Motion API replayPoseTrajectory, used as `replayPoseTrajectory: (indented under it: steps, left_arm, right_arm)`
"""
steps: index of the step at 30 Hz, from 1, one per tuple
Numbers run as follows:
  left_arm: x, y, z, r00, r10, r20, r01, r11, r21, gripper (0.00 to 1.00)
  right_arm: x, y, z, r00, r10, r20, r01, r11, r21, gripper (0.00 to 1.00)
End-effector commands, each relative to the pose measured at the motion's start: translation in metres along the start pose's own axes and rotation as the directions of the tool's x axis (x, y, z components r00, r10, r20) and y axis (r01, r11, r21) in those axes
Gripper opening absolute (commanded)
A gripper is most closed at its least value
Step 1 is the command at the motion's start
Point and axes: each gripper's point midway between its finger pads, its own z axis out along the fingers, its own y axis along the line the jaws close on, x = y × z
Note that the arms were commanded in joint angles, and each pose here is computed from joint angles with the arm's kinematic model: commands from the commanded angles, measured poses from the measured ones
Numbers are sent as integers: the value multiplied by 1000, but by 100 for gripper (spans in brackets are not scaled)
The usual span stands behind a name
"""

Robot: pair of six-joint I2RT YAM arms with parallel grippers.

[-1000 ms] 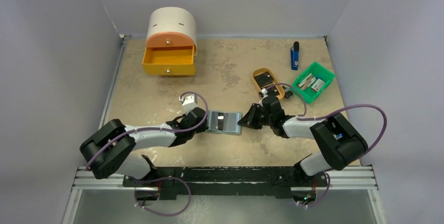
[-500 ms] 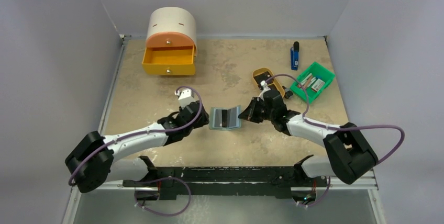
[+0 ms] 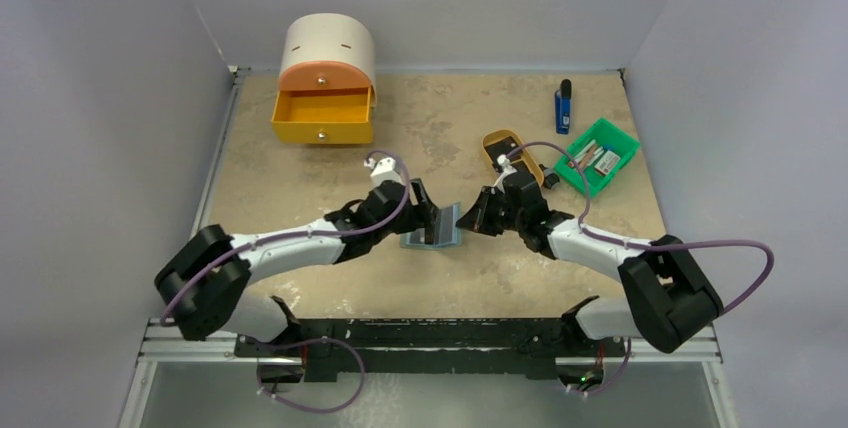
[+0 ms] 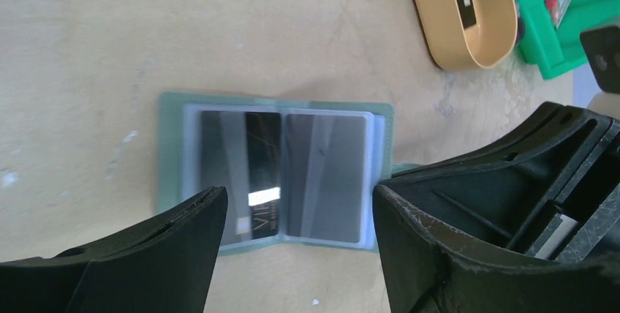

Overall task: Put the credit cards into the card holder
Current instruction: Open the card holder at the center of the board.

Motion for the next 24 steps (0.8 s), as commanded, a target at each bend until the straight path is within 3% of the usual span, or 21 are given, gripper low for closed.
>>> replayPoseTrajectory:
  steps: [1, 11, 24]
  left_arm:
    - [-2, -59, 11, 998, 59, -19, -55, 986, 159, 73]
    - [23, -61, 34, 990, 116, -82, -104, 985, 138, 73]
    - [18, -42, 36, 988, 141, -55, -139, 990, 39, 62]
  right_arm:
    - [-12, 22, -5, 999, -44, 26, 46, 996, -70, 0]
    - [-12, 30, -6, 998, -62, 14, 63, 992, -106, 0]
    - [-12, 30, -7, 997, -69, 13, 70, 992, -102, 0]
